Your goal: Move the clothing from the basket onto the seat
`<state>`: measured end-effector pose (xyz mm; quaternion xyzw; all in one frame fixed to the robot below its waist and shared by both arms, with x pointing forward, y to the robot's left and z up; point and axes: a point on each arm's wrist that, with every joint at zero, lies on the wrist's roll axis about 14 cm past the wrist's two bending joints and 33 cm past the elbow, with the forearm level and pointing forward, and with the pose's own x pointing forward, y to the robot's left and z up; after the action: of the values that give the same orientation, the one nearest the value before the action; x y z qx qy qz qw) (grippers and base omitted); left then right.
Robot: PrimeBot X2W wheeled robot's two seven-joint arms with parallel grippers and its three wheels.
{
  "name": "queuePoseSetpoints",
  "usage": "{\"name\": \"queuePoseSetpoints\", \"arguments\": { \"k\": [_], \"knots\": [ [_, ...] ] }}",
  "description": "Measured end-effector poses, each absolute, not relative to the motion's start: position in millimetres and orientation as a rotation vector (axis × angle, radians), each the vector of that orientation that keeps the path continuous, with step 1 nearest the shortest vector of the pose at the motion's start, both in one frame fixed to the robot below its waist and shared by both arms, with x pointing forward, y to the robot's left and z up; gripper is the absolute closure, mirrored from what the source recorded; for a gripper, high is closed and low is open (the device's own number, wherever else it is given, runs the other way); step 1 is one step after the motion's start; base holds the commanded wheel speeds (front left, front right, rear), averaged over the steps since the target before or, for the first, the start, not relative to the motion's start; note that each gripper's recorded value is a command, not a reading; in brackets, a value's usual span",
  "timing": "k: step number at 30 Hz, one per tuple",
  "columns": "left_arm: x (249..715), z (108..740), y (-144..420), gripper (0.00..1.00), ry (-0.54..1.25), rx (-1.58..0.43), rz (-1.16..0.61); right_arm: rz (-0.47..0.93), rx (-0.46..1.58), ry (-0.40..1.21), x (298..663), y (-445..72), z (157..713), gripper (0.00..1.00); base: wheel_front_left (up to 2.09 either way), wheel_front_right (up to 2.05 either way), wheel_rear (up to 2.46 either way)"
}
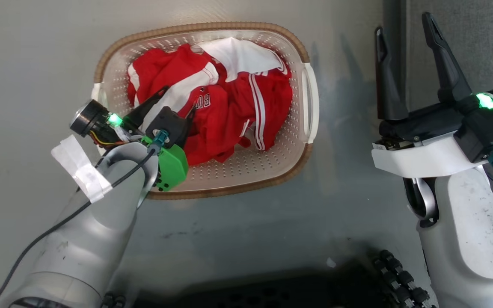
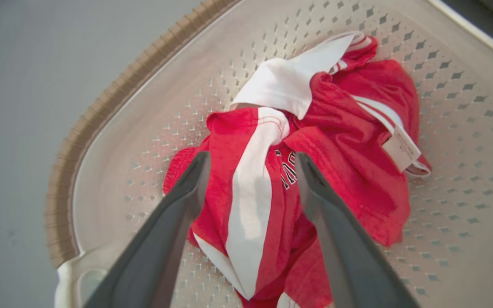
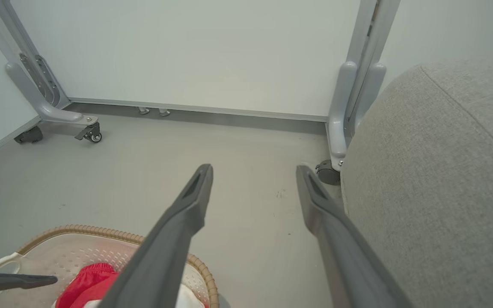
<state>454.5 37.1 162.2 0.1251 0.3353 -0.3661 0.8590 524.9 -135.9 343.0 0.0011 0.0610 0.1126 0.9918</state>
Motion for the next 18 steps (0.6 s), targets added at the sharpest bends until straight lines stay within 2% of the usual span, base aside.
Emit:
{"name": "queuePoseSetpoints", "arguments": {
  "k": [18],
  "knots": [
    [464, 87, 35, 0.00, 0.870, 0.479, -0.830, 0.108, 0.031, 0.209, 508, -180, 322, 0.00, 0.00, 0.00, 0.00]
  ]
}}
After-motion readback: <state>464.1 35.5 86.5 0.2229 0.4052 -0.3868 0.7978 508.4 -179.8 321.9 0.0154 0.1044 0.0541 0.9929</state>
